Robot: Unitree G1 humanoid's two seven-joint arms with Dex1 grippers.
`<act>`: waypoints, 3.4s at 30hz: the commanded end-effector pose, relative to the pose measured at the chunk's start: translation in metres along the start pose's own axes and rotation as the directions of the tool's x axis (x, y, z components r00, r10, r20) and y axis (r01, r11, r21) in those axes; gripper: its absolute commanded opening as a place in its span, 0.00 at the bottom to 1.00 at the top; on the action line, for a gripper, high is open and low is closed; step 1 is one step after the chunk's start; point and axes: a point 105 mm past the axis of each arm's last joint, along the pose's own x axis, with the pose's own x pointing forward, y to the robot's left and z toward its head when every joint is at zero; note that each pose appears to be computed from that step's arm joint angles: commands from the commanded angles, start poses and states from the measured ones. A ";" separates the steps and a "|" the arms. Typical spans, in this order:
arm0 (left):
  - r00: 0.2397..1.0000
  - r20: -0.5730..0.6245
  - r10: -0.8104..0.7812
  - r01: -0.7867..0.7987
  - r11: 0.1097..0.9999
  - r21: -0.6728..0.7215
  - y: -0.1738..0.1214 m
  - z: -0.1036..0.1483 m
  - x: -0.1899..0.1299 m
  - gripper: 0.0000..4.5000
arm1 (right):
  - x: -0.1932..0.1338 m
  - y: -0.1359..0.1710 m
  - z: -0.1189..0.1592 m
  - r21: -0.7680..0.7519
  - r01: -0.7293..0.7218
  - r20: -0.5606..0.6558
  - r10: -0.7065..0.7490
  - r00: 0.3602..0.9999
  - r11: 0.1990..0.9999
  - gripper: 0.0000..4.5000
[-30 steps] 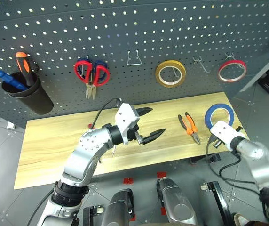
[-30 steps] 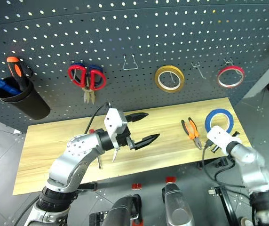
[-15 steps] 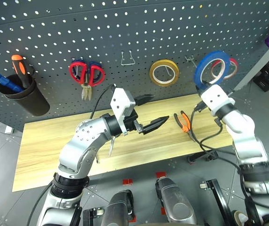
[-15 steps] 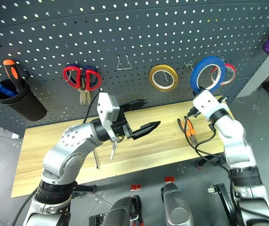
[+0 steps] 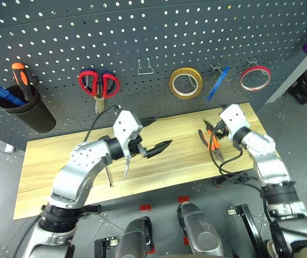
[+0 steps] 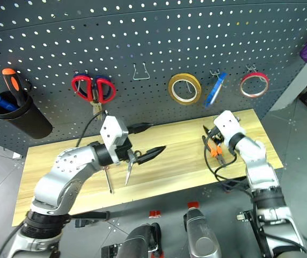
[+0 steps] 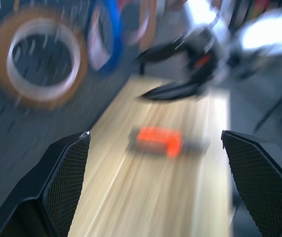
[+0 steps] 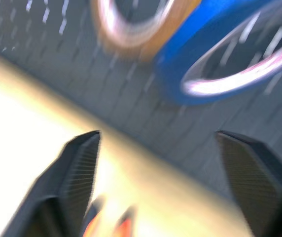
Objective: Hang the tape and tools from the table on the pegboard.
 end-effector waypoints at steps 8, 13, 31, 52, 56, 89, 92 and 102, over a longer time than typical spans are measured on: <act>0.997 -0.068 -0.039 0.045 0.994 0.095 0.004 -0.020 -0.009 1.00 | 0.013 0.013 -0.027 0.329 0.156 -0.420 -0.003 0.907 0.932 0.99; 0.997 -0.064 -0.048 0.054 0.994 0.091 0.000 -0.021 -0.005 1.00 | 0.026 0.011 -0.046 0.312 0.202 -0.512 -0.015 0.859 0.928 0.99; 0.996 -0.075 -0.052 0.059 0.994 0.092 -0.002 -0.024 -0.006 1.00 | 0.059 0.018 -0.062 0.306 0.102 -0.505 0.071 0.860 0.947 0.99; 0.963 0.066 0.260 -0.253 0.963 -0.095 0.012 -0.008 -0.054 1.00 | 0.041 0.042 0.019 0.318 0.045 -0.223 0.029 0.974 0.947 0.61; 0.935 0.053 0.349 -0.338 0.929 -0.151 0.006 -0.009 -0.076 1.00 | 0.015 0.063 0.078 0.291 -0.001 0.001 0.001 1.000 0.957 0.61; 0.853 0.047 0.519 -0.512 0.852 -0.112 0.042 0.043 -0.065 1.00 | 0.072 0.071 0.281 0.223 0.016 0.729 -0.177 0.661 0.975 0.61; 0.850 0.046 0.525 -0.518 0.848 -0.114 0.044 0.042 -0.065 1.00 | 0.076 0.077 0.265 0.214 0.023 0.707 -0.171 0.687 0.977 0.61; 0.781 -0.056 0.622 -0.622 0.767 -0.156 0.055 0.013 -0.065 1.00 | 0.080 0.084 0.231 0.238 -0.023 0.626 -0.136 0.768 0.971 0.77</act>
